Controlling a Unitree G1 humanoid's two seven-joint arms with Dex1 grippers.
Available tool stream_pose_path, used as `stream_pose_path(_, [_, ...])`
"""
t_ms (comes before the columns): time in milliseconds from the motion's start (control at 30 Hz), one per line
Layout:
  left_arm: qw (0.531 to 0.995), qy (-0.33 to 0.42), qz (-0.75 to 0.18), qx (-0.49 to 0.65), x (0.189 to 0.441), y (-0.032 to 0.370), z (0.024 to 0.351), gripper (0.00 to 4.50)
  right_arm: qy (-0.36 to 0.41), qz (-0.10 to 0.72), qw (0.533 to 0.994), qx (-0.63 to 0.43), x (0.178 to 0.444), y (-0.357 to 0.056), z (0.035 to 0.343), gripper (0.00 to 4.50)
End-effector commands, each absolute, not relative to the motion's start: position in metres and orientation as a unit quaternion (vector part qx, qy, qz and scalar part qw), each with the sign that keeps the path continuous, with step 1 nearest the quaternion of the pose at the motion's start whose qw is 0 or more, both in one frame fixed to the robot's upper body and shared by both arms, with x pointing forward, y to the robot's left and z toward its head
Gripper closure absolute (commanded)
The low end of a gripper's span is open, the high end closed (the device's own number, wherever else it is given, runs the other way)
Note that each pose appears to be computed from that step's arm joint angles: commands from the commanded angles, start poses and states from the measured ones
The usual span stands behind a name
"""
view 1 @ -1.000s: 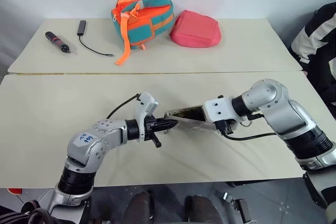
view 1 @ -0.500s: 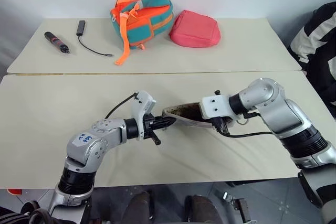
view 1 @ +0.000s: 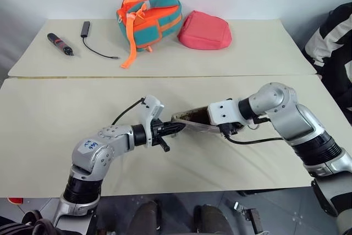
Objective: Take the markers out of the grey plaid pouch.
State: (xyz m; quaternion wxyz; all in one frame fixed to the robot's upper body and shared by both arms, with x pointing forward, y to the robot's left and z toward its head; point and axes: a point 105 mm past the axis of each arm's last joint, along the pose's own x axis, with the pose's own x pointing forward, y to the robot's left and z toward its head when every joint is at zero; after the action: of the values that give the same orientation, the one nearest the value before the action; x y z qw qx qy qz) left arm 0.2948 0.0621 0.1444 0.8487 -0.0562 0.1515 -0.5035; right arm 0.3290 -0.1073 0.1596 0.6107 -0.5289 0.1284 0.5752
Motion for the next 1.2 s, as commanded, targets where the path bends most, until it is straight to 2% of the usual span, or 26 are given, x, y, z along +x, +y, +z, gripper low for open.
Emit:
stream_pose_path(33, [0.849,0.130,-0.509,-0.058,0.292,0.061,0.154,4.50,0.136,0.561,0.607,-0.546,0.334,-0.112,0.155,2.58])
stream_pose_path(300, [0.846,0.134,-0.512,-0.065,0.290,0.059,0.152,4.50,0.140,0.537,0.608,-0.568,0.343,-0.115,0.152,2.58])
stream_pose_path(433, [0.846,0.130,-0.513,-0.065,0.291,0.058,0.155,4.50,0.161,0.538,0.597,-0.573,0.341,-0.119,0.141,2.58])
stream_pose_path(533, [0.847,0.129,-0.512,-0.061,0.290,0.059,0.154,4.50,0.158,0.541,0.607,-0.560,0.341,-0.115,0.143,2.58])
stream_pose_path(633, [0.848,0.130,-0.511,-0.063,0.291,0.060,0.154,4.50,0.145,0.536,0.616,-0.559,0.344,-0.113,0.150,3.19])
stream_pose_path(733, [0.849,0.129,-0.509,-0.063,0.291,0.060,0.154,4.50,0.127,0.537,0.623,-0.554,0.344,-0.109,0.160,4.06])
stream_pose_path(1000, [0.855,0.126,-0.499,-0.061,0.295,0.064,0.153,4.50,0.071,0.584,0.675,-0.445,0.328,-0.092,0.201,4.08])
stream_pose_path(1200, [0.868,0.121,-0.478,-0.053,0.303,0.072,0.153,4.50,0.033,0.614,0.694,-0.374,0.316,-0.088,0.222,4.08])
